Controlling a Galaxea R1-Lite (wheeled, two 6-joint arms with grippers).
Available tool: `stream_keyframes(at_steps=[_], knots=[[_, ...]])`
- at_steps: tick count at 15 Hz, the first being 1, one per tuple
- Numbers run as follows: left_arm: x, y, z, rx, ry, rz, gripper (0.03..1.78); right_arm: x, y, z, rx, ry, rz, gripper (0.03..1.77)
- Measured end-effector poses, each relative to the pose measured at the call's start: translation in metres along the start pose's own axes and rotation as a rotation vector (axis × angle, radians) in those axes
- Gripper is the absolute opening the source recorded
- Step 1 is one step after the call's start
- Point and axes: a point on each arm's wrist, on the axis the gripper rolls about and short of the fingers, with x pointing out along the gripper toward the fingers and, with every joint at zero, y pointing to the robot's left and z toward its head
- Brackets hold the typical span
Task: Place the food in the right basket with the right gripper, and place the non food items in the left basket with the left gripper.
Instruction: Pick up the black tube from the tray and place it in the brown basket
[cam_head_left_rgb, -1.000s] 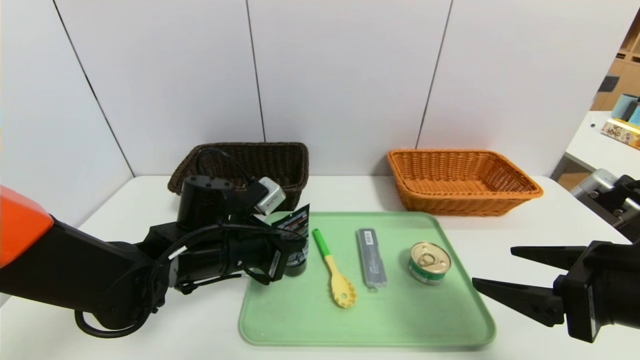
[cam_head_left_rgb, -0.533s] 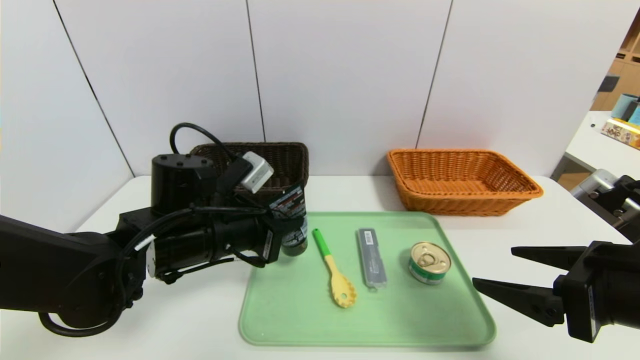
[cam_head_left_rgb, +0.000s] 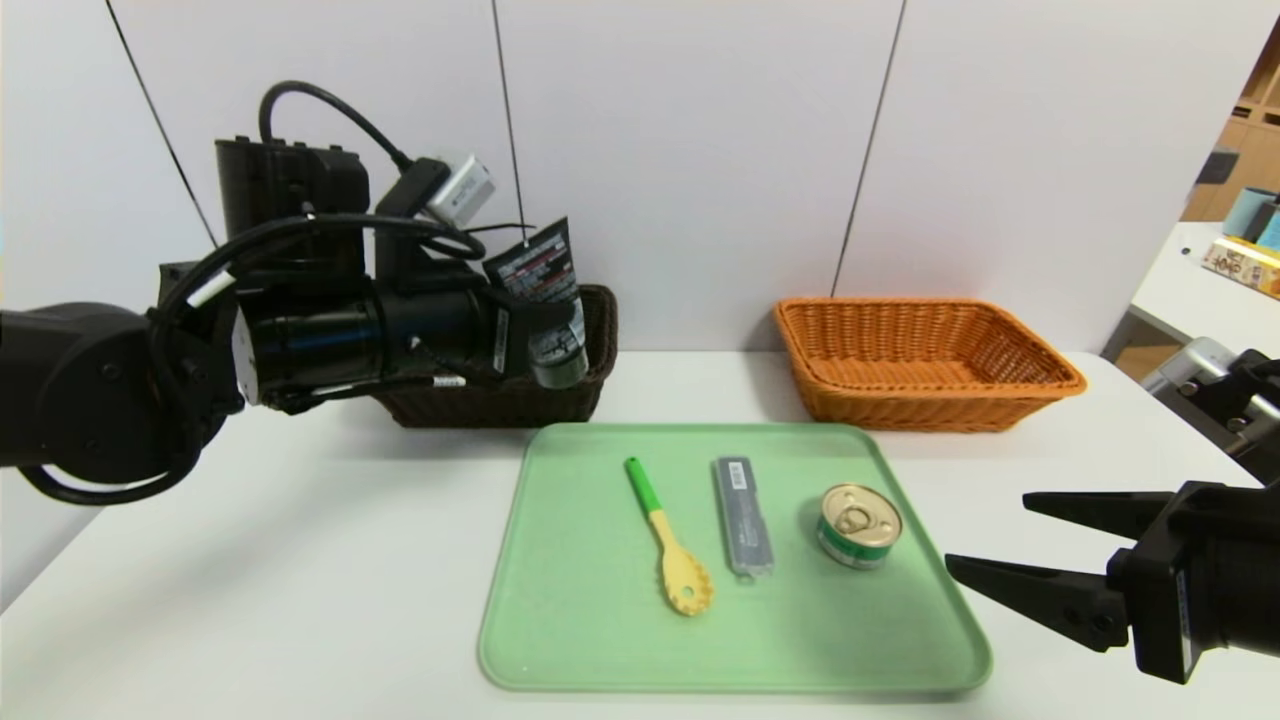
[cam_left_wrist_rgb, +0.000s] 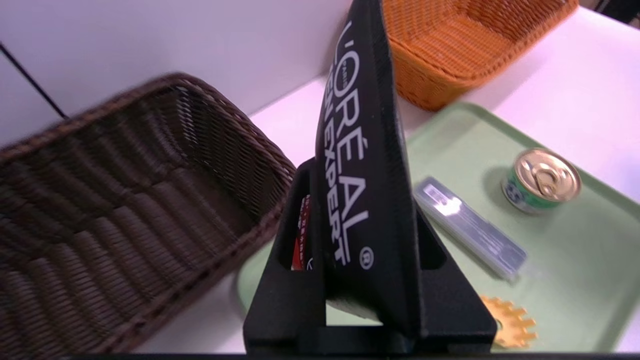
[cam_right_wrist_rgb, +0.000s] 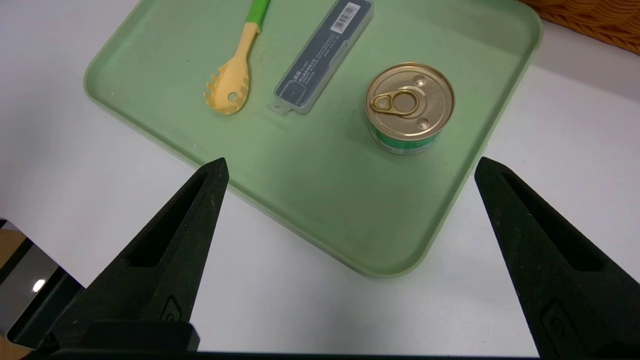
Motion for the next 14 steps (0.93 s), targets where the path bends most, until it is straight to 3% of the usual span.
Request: stream_keyframes(at_steps=[5,14], knots=[[0.022,0.047,0.006,0.024,-0.008,0.104,0.35,0.001,-0.001,0.0,0.005,0.003,-0.003,1.7],[0.047,0.116,-0.039,-0.017,0.097,0.231,0.35,0.004,-0.001,-0.002,0.007,0.015,-0.004,1.7]])
